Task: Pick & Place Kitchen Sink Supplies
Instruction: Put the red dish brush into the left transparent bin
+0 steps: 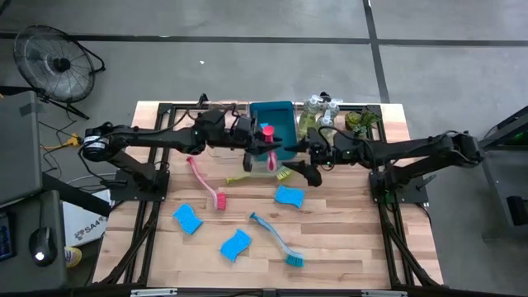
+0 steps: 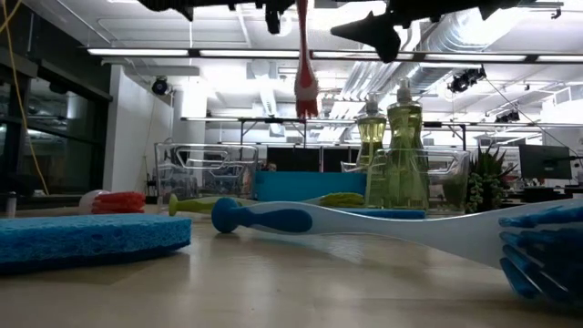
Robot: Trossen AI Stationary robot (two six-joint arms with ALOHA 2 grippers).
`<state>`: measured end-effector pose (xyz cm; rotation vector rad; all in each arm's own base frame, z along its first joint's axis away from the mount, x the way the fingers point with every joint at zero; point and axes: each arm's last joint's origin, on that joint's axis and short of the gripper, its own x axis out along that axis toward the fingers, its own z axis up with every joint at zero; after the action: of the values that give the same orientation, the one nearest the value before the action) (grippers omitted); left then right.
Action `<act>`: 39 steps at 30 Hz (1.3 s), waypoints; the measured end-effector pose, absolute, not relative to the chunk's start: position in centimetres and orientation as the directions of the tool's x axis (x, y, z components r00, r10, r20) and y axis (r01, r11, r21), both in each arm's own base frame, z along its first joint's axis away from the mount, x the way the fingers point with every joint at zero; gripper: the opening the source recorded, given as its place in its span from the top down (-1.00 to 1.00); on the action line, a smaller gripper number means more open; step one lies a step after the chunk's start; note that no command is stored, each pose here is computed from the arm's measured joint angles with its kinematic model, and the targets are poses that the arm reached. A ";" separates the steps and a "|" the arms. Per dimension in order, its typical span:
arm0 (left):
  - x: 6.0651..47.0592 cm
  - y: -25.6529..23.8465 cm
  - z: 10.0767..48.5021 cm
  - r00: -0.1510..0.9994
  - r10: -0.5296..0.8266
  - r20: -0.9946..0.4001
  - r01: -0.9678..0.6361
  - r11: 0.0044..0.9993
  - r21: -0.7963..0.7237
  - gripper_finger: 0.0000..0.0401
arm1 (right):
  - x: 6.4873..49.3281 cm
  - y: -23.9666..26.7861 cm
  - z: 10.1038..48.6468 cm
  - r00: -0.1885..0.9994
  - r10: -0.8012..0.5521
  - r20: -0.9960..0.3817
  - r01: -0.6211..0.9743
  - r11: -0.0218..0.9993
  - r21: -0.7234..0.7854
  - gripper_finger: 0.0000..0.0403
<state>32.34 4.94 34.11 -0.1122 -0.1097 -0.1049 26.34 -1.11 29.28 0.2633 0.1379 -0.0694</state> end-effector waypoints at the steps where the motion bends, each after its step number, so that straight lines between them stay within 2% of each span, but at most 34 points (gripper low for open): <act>1: 32.3 5.3 34.0 0.988 -0.110 0.105 0.121 0.987 -0.103 0.67 | 26.1 -1.1 29.4 0.987 -0.051 -0.150 0.089 0.963 0.255 -0.33; 6: 31.0 6.8 34.4 0.983 -0.169 0.065 0.171 0.985 -0.030 0.70 | 25.4 -1.0 29.6 0.983 -0.045 -0.176 0.097 0.949 0.300 -0.33; 10: 29.2 7.3 35.1 0.988 -0.152 -0.002 0.152 0.986 0.074 0.68 | 25.4 -1.0 29.3 0.978 -0.040 -0.204 0.106 0.939 0.327 -0.33; 18: 25.0 7.5 35.3 0.973 -0.002 -0.230 0.082 0.936 0.342 0.69 | 25.4 -1.0 29.0 0.972 -0.039 -0.233 0.121 0.930 0.348 -0.34; 26: 24.3 8.0 33.2 0.876 0.177 -0.449 0.118 0.824 0.554 0.67 | 25.4 -1.1 29.0 0.968 -0.084 -0.237 0.167 0.919 0.358 -0.34; 32: 24.8 10.1 31.7 0.837 0.205 -0.507 0.162 0.793 0.588 0.66 | 25.3 -1.2 29.0 0.965 -0.114 -0.237 0.196 0.913 0.357 -0.35; 39: 24.5 13.2 29.8 0.809 0.150 -0.568 0.213 0.827 0.521 0.66 | 25.3 -1.3 28.9 0.961 -0.136 -0.239 0.221 0.901 0.374 -0.35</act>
<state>24.53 13.24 29.85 0.6072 0.6372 -0.0361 25.33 -1.27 28.93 0.4101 0.2100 -0.1862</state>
